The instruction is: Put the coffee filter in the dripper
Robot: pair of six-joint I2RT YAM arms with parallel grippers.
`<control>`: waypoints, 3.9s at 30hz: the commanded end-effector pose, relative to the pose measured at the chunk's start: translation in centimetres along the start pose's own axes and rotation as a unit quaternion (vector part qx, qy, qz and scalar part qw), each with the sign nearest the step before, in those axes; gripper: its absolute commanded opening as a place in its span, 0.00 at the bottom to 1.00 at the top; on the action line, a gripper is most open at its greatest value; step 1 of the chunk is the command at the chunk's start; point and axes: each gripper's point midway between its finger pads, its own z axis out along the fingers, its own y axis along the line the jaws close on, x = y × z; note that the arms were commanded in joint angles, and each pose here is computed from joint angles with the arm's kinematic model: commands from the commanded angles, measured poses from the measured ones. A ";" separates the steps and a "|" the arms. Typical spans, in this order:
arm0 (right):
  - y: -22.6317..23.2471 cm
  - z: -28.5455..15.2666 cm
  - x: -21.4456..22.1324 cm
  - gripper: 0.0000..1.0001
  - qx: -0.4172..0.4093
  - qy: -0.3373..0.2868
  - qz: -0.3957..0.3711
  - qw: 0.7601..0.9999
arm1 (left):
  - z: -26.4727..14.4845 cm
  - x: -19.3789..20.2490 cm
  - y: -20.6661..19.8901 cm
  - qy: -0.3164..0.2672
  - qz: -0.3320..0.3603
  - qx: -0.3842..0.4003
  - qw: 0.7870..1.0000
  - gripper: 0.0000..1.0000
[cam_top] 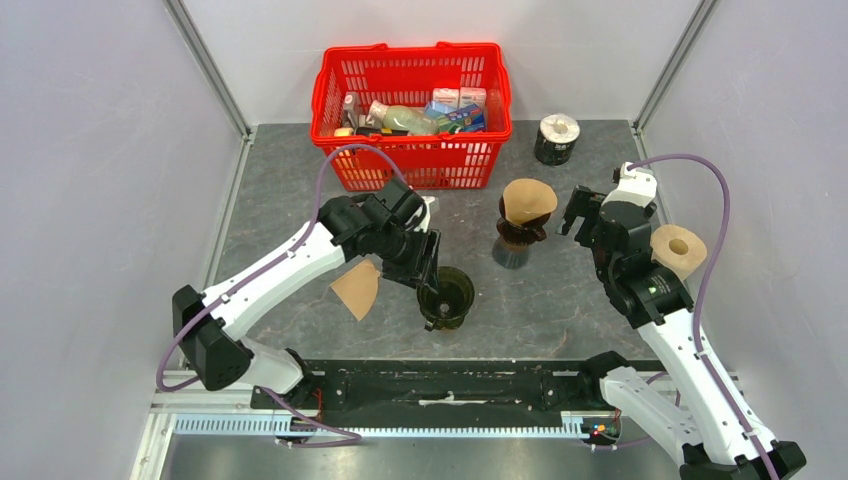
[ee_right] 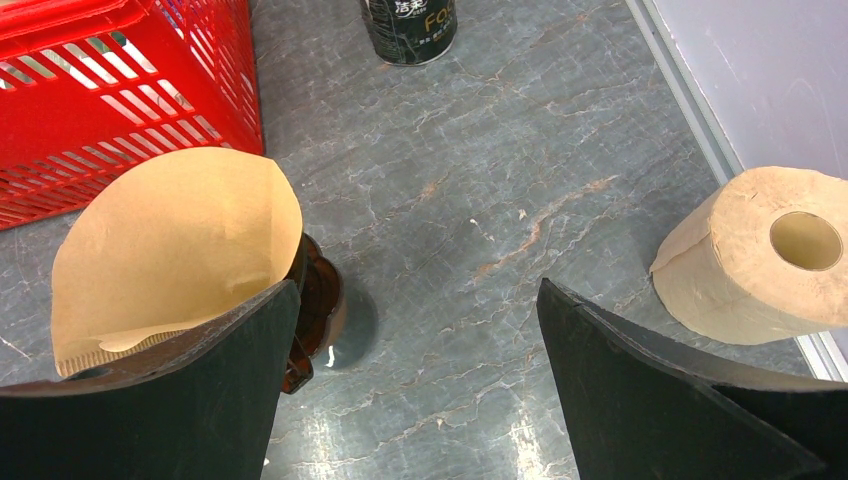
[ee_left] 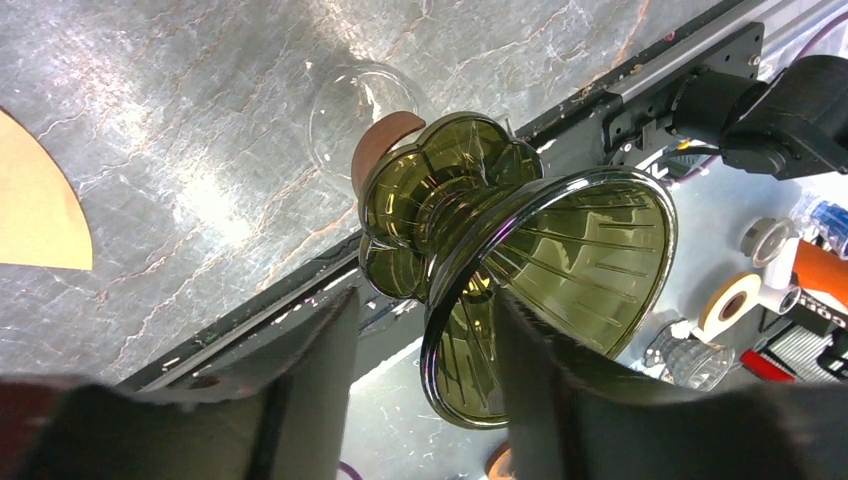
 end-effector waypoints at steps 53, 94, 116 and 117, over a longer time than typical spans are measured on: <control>-0.7 0.2 -0.3 0.97 0.022 -0.008 -0.002 1.000 | 8.7 3.9 26.7 -0.110 -0.380 -0.315 0.863 0.86; 1.8 -1.0 -1.2 0.97 -0.062 -0.022 0.009 0.998 | -0.1 -6.4 19.0 -0.258 -0.310 -0.163 0.901 0.21; 25.7 -8.6 -1.5 0.86 -0.543 0.064 -0.048 0.836 | -10.8 -16.3 2.4 -0.424 -0.146 0.162 0.879 0.23; 26.2 -8.6 -1.9 0.86 -0.544 0.050 -0.049 0.836 | -10.6 -16.3 2.4 -0.423 -0.146 0.163 0.879 0.23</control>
